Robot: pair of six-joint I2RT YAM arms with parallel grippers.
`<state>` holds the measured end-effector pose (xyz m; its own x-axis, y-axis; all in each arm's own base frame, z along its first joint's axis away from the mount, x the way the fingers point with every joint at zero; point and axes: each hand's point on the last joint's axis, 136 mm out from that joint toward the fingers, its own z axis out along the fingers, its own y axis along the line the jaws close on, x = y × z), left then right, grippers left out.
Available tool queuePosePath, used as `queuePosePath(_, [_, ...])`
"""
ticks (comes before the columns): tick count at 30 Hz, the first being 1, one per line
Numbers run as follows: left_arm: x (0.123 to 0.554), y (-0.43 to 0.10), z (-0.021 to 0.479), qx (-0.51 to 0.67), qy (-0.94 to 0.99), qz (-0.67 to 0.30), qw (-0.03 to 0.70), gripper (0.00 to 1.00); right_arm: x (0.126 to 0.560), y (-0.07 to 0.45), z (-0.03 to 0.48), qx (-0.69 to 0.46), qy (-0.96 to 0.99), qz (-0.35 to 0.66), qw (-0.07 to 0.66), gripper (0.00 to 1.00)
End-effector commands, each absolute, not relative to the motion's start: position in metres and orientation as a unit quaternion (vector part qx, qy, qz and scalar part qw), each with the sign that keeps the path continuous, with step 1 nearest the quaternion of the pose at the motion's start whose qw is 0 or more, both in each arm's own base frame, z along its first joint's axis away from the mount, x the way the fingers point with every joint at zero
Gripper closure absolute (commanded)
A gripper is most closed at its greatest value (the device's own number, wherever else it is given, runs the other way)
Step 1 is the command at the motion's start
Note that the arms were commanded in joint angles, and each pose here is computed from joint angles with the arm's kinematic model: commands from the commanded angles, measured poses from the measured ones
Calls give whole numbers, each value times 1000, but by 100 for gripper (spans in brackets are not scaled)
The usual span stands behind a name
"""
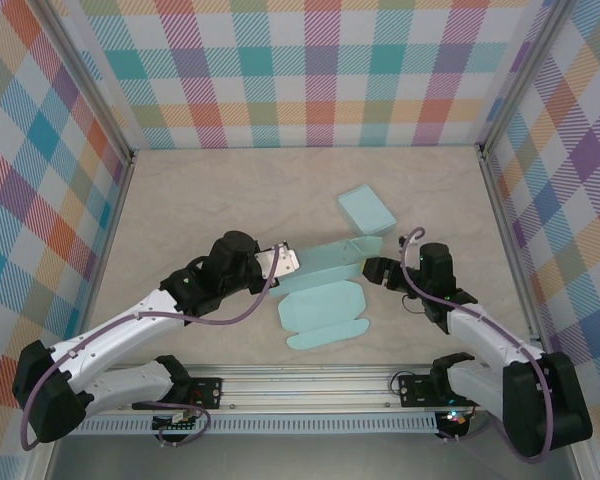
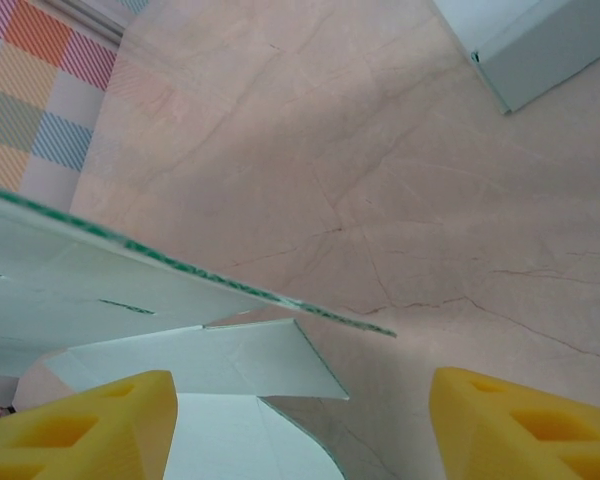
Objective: Fold the paper box
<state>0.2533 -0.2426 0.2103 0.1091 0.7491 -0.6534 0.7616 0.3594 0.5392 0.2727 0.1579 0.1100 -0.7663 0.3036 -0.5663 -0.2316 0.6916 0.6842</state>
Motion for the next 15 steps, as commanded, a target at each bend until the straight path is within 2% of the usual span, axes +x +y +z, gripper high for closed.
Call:
queuePosePath(1, [256,-252,225,551,660,-20,510,100,283,167,129,-6,824,417,383,32])
queuePosePath(10, [262,-255,228,541,661,-17,520,100,287,187,113,-25,828,432,357,33])
queuePosePath(15, [267,-256,226,540,664,-7,517,100,290,198,111,-32,824,446,349,37])
